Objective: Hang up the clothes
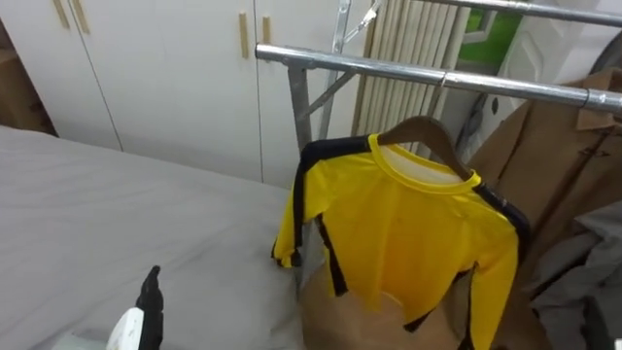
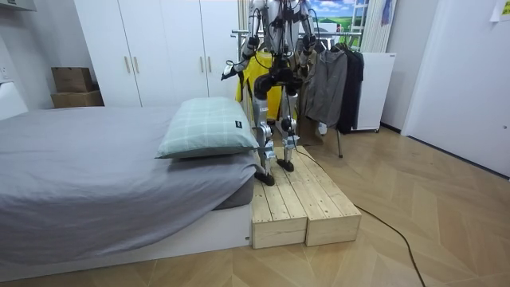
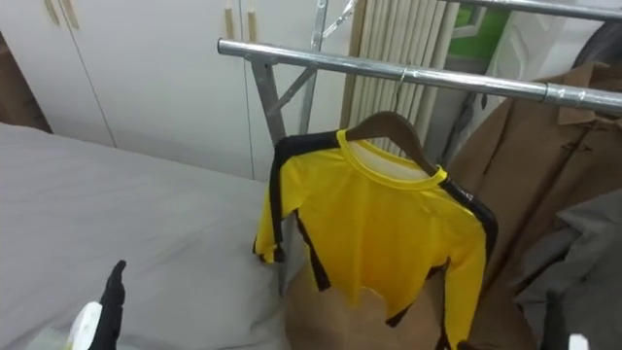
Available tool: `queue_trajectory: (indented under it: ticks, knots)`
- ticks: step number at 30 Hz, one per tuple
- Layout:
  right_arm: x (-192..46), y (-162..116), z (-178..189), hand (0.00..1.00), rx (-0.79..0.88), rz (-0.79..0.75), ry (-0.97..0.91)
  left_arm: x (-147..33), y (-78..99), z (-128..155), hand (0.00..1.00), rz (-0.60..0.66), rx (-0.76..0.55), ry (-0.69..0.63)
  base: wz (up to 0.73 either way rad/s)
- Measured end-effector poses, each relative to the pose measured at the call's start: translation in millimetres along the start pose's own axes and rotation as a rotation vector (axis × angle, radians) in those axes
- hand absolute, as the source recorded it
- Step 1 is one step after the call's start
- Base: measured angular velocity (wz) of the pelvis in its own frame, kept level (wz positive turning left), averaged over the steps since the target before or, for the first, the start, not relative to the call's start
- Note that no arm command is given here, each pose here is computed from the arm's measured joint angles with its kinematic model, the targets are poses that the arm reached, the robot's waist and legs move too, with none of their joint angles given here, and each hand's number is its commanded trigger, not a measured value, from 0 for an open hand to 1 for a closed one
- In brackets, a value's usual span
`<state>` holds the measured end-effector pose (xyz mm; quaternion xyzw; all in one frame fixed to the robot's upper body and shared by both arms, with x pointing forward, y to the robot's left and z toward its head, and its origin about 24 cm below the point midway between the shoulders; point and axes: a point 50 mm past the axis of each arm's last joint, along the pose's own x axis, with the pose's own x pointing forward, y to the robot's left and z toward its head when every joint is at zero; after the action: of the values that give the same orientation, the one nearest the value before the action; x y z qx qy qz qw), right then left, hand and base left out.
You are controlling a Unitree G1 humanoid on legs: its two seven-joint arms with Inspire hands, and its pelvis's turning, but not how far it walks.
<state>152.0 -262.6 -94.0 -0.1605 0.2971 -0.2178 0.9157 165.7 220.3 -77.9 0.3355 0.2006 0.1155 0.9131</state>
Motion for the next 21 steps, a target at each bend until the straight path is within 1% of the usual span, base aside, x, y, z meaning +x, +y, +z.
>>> queue_trajectory:
  ticks: [5,12,17,19,21]
  knots:
    - [-11,13,-28,0.00,-0.003,0.104,0.117,-3.9,-4.8,-16,0.00,-0.033,0.021,0.053,-0.03]
    - [-22,31,-44,0.00,0.043,0.261,0.193,-11.1,-11.4,-36,0.00,-0.080,0.060,0.134,-0.04]
    - [-29,33,-60,0.00,0.039,0.340,0.269,-17.1,-17.9,-43,0.00,-0.110,0.090,0.157,0.00]
    - [-33,34,-67,0.00,0.038,0.365,0.302,-21.3,-20.8,-49,0.00,-0.133,0.113,0.178,0.00]
    - [-39,37,-76,0.00,0.051,0.399,0.346,-28.5,-25.8,-59,0.00,-0.162,0.120,0.226,0.02]
